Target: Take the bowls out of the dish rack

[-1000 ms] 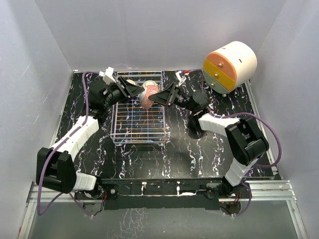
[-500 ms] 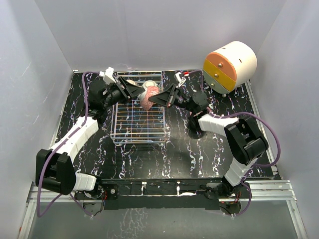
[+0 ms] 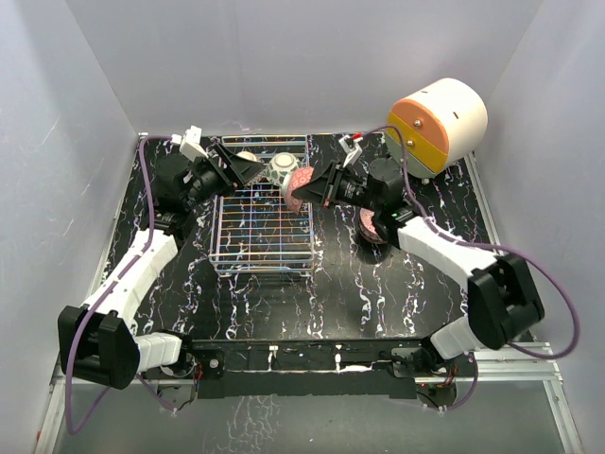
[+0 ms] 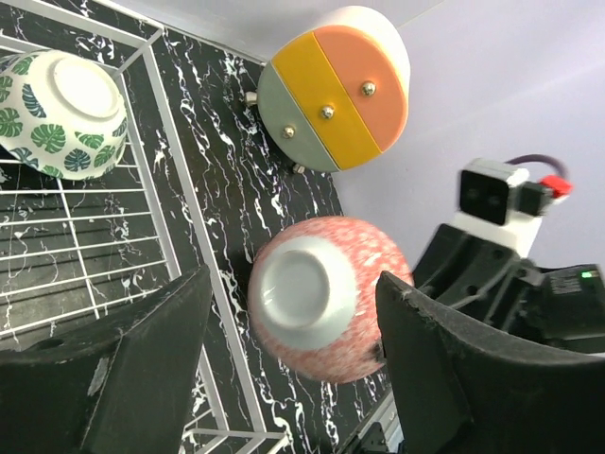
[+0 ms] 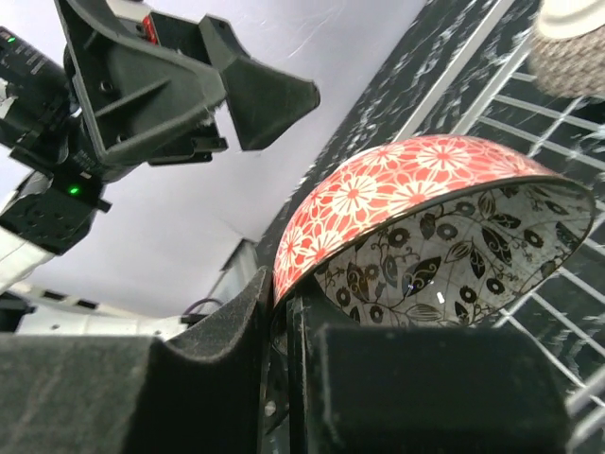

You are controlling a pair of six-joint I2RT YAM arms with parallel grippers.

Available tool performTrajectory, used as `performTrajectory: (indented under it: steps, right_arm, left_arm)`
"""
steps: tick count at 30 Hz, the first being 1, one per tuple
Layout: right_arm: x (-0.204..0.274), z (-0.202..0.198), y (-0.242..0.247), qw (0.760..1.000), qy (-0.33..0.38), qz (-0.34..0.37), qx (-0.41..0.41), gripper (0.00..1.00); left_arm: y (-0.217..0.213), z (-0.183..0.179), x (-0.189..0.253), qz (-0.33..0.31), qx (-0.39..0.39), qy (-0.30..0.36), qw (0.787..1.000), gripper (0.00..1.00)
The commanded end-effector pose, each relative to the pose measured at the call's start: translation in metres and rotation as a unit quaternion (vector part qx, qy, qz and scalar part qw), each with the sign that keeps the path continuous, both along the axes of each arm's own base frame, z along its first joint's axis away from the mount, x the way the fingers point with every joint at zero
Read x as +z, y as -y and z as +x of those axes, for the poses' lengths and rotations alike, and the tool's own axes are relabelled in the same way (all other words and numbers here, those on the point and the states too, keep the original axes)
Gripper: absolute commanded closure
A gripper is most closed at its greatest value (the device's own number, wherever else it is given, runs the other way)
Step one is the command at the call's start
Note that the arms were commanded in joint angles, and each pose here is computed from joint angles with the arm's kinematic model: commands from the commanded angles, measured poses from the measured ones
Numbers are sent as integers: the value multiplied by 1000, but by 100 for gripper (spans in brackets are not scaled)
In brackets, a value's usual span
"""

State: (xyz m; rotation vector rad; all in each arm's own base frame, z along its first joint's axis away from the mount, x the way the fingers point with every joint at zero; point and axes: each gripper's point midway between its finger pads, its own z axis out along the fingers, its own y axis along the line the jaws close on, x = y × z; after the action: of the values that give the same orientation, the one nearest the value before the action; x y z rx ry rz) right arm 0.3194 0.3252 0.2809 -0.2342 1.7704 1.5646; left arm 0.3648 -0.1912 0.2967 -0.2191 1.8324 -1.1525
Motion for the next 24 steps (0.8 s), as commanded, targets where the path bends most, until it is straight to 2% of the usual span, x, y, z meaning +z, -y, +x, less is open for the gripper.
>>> performTrajectory:
  steps: [1,6,10,16,19,24]
  right_arm:
    - [40,12,29,989,91,-89,-77,92]
    - [16,20,65,967,43,-207,-140,92]
    - [2,30,108,924,28,-316,-214,92]
    - [-39,33,169,836,-20,-463,-293,92]
    - [-59,33,188,802,-41,-509,-311,92]
    - [-82,35,200,774,-56,-545,-318,93]
  left_arm:
    - [-8,-4,14,17,10,24,1000,31]
    - [-9,-3,0,26,11,11,1000,31]
    - [-8,-2,-6,28,10,5,1000,31]
    - [-7,-1,-12,28,8,-2,1000,31]
    - [-6,-1,-15,27,6,-4,1000,31]
    - [-4,-3,-21,27,-2,-10,1000,31]
